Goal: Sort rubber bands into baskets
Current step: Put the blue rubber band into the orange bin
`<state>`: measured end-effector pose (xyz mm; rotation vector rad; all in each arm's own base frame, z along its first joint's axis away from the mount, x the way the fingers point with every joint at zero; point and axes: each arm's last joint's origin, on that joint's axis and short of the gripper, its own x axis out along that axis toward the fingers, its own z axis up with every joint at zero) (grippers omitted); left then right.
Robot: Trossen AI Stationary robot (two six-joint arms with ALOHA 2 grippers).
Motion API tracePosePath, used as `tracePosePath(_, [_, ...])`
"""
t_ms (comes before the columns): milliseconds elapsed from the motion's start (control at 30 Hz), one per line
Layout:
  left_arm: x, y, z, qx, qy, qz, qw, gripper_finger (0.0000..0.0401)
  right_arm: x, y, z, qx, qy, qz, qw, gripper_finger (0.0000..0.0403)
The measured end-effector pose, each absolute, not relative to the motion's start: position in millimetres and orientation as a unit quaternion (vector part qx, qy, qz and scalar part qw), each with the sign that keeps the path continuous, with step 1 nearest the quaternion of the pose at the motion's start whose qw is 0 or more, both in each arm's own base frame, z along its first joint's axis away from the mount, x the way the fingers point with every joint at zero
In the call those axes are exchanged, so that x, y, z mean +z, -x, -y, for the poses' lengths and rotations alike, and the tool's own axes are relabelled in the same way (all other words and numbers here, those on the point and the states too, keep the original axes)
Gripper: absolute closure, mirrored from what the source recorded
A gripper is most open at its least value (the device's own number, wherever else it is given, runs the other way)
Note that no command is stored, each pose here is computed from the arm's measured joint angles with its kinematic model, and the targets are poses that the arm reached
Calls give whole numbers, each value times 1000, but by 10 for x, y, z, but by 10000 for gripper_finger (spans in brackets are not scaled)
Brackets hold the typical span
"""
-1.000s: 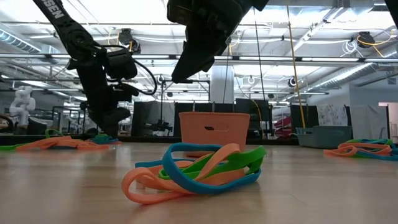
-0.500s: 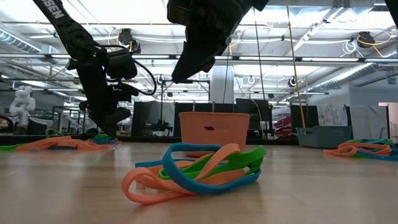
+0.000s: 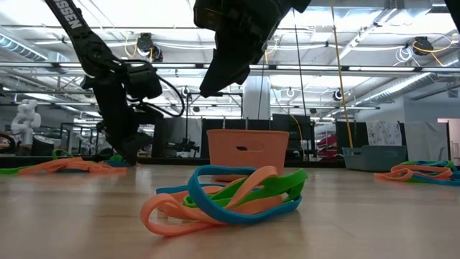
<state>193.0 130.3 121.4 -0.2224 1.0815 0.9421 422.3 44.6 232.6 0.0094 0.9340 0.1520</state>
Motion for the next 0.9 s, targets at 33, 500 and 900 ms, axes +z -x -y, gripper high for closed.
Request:
tracePosePath(33, [1213, -1936, -1294, 428, 100, -496, 749, 322, 2326, -4223, -446, 73, -5, -450, 890, 319])
tracePosePath(500, [1277, -1951, -1283, 407, 67, -505, 758, 298, 2326, -4225, -437, 76, 3, -448, 891, 319])
tracePosePath(900, [1276, -1915, -1289, 435, 49, -516, 736, 233, 2325, -4225, -438, 76, 2, -449, 890, 319])
